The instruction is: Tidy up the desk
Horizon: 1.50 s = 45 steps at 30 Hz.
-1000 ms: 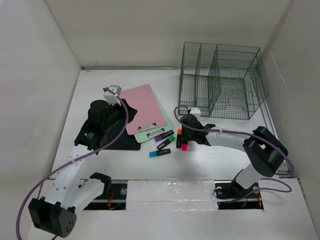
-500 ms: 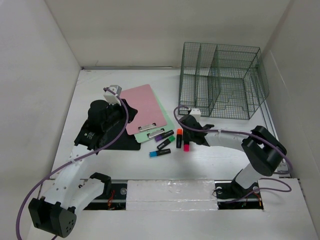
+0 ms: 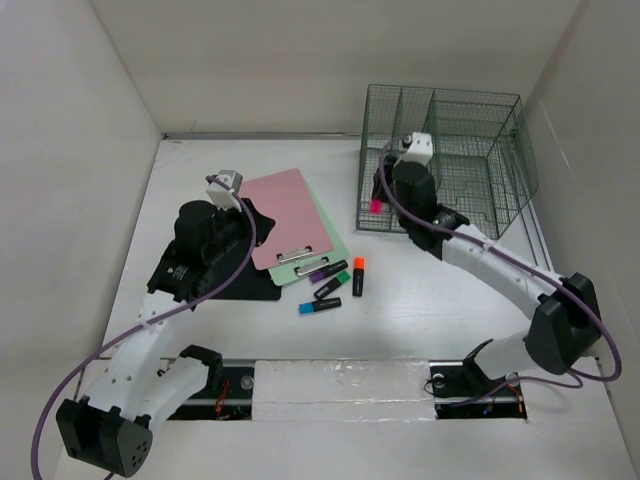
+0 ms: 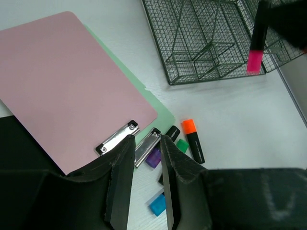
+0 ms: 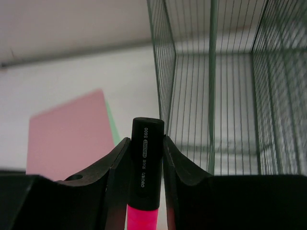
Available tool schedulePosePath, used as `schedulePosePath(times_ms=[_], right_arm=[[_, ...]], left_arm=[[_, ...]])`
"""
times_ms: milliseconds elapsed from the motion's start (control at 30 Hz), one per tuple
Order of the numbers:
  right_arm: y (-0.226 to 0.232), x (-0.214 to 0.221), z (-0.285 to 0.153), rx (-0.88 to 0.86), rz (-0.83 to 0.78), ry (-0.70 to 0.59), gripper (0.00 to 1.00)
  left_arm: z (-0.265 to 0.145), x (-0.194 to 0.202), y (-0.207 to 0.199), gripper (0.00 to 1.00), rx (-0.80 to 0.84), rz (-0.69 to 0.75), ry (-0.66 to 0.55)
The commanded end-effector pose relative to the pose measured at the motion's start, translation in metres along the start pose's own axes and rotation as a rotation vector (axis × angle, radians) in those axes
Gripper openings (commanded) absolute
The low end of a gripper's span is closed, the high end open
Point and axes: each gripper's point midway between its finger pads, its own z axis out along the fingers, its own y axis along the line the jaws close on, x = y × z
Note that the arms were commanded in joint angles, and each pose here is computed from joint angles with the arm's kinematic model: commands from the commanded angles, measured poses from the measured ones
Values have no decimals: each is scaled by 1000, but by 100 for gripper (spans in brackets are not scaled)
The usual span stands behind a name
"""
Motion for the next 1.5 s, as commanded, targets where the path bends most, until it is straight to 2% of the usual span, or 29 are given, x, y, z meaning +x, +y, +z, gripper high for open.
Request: schedulePosePath(times_ms=[0, 100, 133, 167, 300, 400, 600, 667, 700, 833, 1000, 1067, 1100, 1167, 1200, 1233, 1300, 1367, 1433, 1467], right_arm=[[6, -82, 32, -13, -57, -233, 9], [-4, -119, 67, 60, -118, -305, 9], [-1, -125, 77, 43, -129, -310, 9], [4, -150, 80, 28, -123, -354, 9], [8, -161, 119, 13, -228, -369, 10], [9, -179, 129, 38, -258, -397, 10], [-2, -172, 153, 77, -268, -390, 13], [-2, -168, 159, 84, -270, -384, 19], [-3, -166, 161, 88, -271, -380, 30], [-10, -168, 155, 120, -249, -381, 54], [-6, -184, 131, 108, -220, -406, 59], [6, -178, 118, 80, -191, -389, 54], [4, -167, 105, 75, -194, -356, 37], [17, -140, 88, 16, -83, -311, 14], [11, -93, 86, 4, -84, -232, 1], [29, -64, 57, -93, -47, -204, 0], [33, -49, 50, -116, -3, -190, 0], [36, 9, 32, -134, -14, -71, 0], [37, 41, 19, -124, -42, -1, 1], [29, 64, 9, -96, -87, 61, 6]], left_arm=[[-10, -26, -16, 24, 48, 28, -84], [-12, -29, -16, 24, 45, 32, -98], [-12, -29, -15, 24, 41, 33, -96], [-13, -28, -15, 24, 43, 34, -94], [-17, -32, -15, 24, 37, 39, -114], [-19, -33, -18, 24, 48, 41, -117], [-20, -33, -19, 24, 56, 43, -119], [-21, -34, -20, 24, 58, 46, -125], [-20, -34, -19, 24, 54, 45, -125], [-23, -35, -19, 24, 50, 47, -131], [-22, -33, -20, 24, 56, 45, -124], [-23, -35, -20, 24, 55, 46, -131], [-23, -35, -20, 24, 52, 46, -132], [-24, -34, -20, 24, 55, 49, -129], [-24, -34, -21, 24, 59, 50, -131], [-27, -36, -21, 24, 57, 51, -143], [-26, -35, -21, 24, 60, 51, -140], [-25, -33, -22, 24, 64, 48, -131], [-25, -33, -25, 24, 81, 48, -127], [-25, -33, -25, 24, 81, 49, -131]])
